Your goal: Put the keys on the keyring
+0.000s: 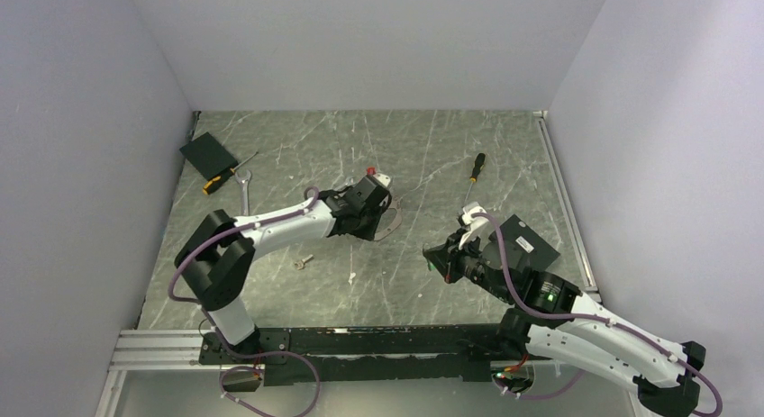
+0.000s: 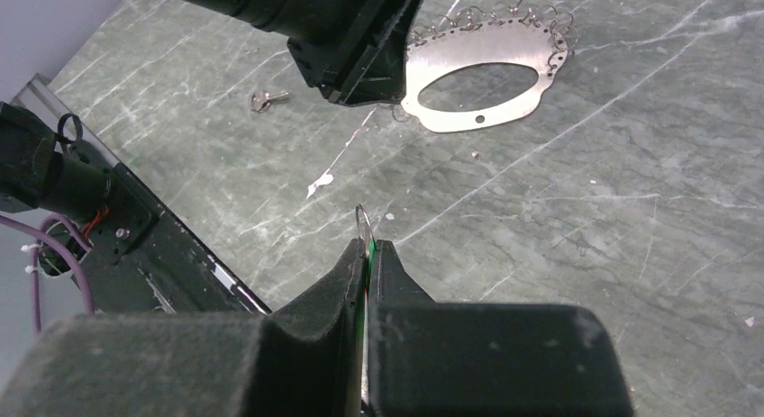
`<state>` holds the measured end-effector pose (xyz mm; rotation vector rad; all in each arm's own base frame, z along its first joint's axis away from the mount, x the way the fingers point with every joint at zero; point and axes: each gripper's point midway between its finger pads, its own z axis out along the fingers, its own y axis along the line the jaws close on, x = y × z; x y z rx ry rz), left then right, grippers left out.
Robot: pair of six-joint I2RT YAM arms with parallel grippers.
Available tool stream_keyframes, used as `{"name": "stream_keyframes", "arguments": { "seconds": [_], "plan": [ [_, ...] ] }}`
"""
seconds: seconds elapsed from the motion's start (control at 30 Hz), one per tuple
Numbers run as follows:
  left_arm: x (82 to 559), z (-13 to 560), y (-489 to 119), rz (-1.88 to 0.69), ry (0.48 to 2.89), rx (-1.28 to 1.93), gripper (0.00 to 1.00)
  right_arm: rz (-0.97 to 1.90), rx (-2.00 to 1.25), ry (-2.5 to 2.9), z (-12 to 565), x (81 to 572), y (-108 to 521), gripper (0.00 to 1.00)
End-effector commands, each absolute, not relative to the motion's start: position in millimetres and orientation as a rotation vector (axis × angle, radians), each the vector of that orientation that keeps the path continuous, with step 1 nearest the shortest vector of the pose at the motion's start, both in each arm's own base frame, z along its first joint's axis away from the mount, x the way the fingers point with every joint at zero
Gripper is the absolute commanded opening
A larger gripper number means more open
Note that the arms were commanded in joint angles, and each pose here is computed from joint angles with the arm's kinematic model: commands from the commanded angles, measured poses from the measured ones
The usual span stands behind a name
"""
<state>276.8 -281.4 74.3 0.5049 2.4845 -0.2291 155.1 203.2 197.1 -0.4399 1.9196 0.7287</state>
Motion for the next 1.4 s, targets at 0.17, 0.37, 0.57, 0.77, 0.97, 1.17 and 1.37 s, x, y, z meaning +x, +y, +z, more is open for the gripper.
{"name": "stream_keyframes", "arguments": {
  "seconds": [0.17,0.37,0.57,0.77,0.97,1.17,1.37],
  "plan": [
    [281.0,56.7,-274.3,-0.097,2.572,0.485,0.32,0.735,-0.439,1.872,204.2,156.1,201.4,0.00],
    [283.7,47.9,-278.1,-0.091,2.580,0.490,0.30,0.732,-0.441,1.873,202.9,155.3,199.7,0.00],
    [290.9,45.0,-278.7,-0.067,2.559,0.493,0.30,0.735,-0.446,1.876,202.0,155.3,201.2,0.00],
    [297.4,40.7,-278.8,-0.025,2.554,0.502,0.26,0.732,-0.449,1.877,200.9,155.4,201.2,0.00],
    [300.8,35.7,-278.6,0.000,2.551,0.499,0.18,0.732,-0.451,1.878,200.6,155.2,201.3,0.00],
    [301.3,44.5,-278.6,-0.012,2.532,0.503,0.00,0.733,-0.453,1.877,200.6,155.2,201.8,0.00],
    [291.8,77.9,-296.5,-0.220,2.419,0.611,0.00,0.742,-0.457,1.873,203.7,154.8,203.7,0.00]
  ]
}}
